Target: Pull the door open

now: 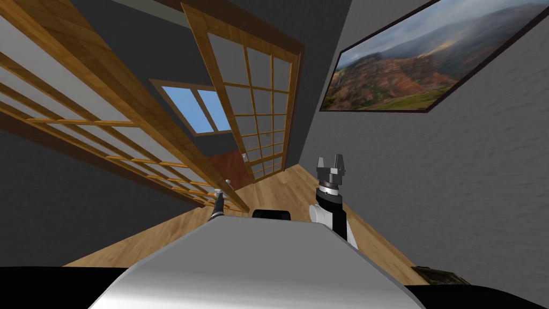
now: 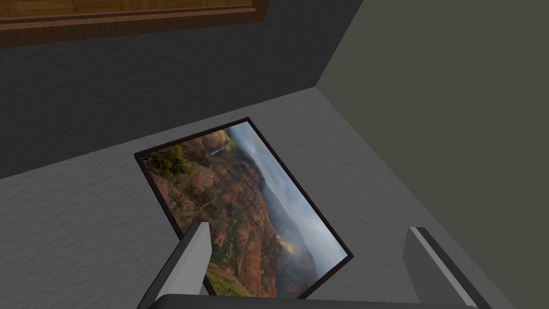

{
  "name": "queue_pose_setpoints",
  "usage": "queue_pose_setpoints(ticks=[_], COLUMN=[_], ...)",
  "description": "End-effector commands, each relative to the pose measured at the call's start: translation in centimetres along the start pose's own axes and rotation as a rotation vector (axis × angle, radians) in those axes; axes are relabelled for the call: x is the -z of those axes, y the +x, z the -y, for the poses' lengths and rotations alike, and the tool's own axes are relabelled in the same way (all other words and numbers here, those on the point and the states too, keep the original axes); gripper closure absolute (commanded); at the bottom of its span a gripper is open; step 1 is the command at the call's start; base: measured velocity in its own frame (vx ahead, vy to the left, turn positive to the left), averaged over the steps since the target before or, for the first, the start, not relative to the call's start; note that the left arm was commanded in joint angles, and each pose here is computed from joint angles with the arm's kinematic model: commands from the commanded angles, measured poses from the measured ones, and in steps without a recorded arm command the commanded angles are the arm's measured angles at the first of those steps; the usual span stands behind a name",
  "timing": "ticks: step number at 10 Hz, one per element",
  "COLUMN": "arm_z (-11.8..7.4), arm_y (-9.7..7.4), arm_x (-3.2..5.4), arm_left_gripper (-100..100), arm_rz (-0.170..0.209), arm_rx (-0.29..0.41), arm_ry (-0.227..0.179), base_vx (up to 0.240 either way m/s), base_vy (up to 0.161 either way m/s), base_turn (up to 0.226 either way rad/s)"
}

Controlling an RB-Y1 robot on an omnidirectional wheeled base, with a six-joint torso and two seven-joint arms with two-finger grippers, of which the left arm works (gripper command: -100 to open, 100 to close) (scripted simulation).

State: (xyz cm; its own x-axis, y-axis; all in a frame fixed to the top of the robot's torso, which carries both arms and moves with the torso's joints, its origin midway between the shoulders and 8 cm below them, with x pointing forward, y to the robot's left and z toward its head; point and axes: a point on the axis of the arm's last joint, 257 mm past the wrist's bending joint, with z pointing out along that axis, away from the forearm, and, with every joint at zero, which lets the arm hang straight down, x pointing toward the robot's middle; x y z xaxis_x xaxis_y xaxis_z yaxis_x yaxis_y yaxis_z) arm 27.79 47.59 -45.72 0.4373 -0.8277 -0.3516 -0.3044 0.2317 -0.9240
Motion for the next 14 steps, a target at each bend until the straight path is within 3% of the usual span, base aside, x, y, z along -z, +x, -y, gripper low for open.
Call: queue_pose_setpoints(ticks=[1,5,9,13,14], arm_z=[-0.5,0.3,0.7,1.6,1.6], arm_y=[-1.6,-0.7,-0.4,0.7,0.7], arm_x=[-0.2,-0.84,-1.09,-1.74,-1.74], arm_left_gripper=[100,100,100,100,100], arm_rz=[0.025,0.007,0.0,-0.024,-0.024], arm_rx=[0.025,0.144,0.19,0.317,0.321], arm_ry=[-0.013,0.007,0.014,0.031,0.031], base_vx=[-0.051,-0.073,-0.037,-0.068,-0.069], base_vy=[0.029,0.039,0.031,0.038,0.042], base_turn=[-0.044,-0.069,-0.041,-0.082,-0.055])
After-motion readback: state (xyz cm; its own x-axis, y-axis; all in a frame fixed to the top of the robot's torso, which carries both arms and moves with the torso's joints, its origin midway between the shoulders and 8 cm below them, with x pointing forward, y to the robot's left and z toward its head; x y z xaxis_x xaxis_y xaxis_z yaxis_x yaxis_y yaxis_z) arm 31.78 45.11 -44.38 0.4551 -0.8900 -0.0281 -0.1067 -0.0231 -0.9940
